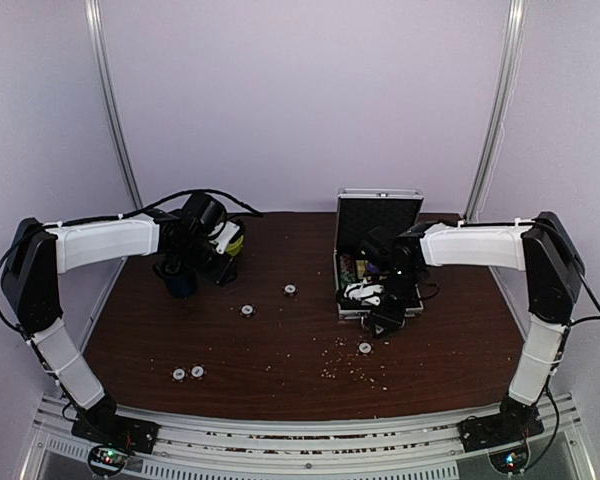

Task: Pack up texas hold em set
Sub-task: Pick up the poker chip from the pile of poker chips, then place the poker chip on the poker chips pile, then pick up the poker chip from the pile of poker chips.

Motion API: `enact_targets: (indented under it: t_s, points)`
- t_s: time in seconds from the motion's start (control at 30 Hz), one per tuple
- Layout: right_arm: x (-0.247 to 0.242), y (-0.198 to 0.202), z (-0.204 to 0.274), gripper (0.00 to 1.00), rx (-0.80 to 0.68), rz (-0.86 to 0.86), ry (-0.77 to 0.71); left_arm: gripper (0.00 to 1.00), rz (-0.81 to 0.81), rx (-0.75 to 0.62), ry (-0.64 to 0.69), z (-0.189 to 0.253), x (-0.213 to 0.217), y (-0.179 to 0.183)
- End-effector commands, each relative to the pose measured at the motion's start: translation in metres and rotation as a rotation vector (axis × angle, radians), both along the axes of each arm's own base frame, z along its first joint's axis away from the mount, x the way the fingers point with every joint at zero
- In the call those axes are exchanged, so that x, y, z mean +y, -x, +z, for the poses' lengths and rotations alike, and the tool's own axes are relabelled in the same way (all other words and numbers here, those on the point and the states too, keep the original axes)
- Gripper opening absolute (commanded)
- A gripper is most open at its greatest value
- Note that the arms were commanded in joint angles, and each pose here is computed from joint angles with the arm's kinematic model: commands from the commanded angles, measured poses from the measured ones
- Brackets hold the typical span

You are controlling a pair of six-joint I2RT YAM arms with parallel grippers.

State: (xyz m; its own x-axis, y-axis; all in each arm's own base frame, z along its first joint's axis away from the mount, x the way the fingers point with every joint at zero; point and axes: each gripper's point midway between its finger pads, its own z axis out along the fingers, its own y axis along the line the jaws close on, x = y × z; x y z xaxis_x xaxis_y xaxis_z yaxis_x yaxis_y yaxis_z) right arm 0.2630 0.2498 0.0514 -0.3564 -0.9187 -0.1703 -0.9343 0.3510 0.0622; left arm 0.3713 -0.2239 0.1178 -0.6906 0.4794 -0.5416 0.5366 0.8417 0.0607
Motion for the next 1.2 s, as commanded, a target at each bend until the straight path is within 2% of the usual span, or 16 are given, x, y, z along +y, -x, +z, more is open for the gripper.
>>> enact_targets:
  t_s: [0.0, 0.2, 0.57, 0.87, 1.0, 1.17]
  points:
    - [0.008, 0.004, 0.01, 0.27, 0.025, 0.028, -0.049, 0.44, -0.006, -0.012, 0.01, 0.005, -0.002, -0.008]
    - [0.017, 0.024, -0.019, 0.29, 0.095, 0.093, 0.011, 0.44, -0.008, -0.007, 0.006, 0.004, -0.001, -0.007]
    - [0.026, 0.018, -0.029, 0.33, 0.076, 0.087, 0.03, 0.44, -0.007, -0.009, 0.01, 0.005, -0.001, -0.007]
    - [0.028, 0.025, -0.034, 0.56, 0.065, 0.102, 0.045, 0.44, -0.007, -0.008, 0.009, 0.005, -0.001, -0.007]
    - [0.027, 0.033, -0.042, 0.59, 0.089, 0.113, 0.068, 0.44, -0.009, -0.008, 0.01, 0.005, -0.001, -0.007]
    - [0.024, 0.034, -0.049, 0.55, 0.083, 0.114, 0.102, 0.44, -0.008, -0.009, 0.009, 0.005, -0.001, -0.007]
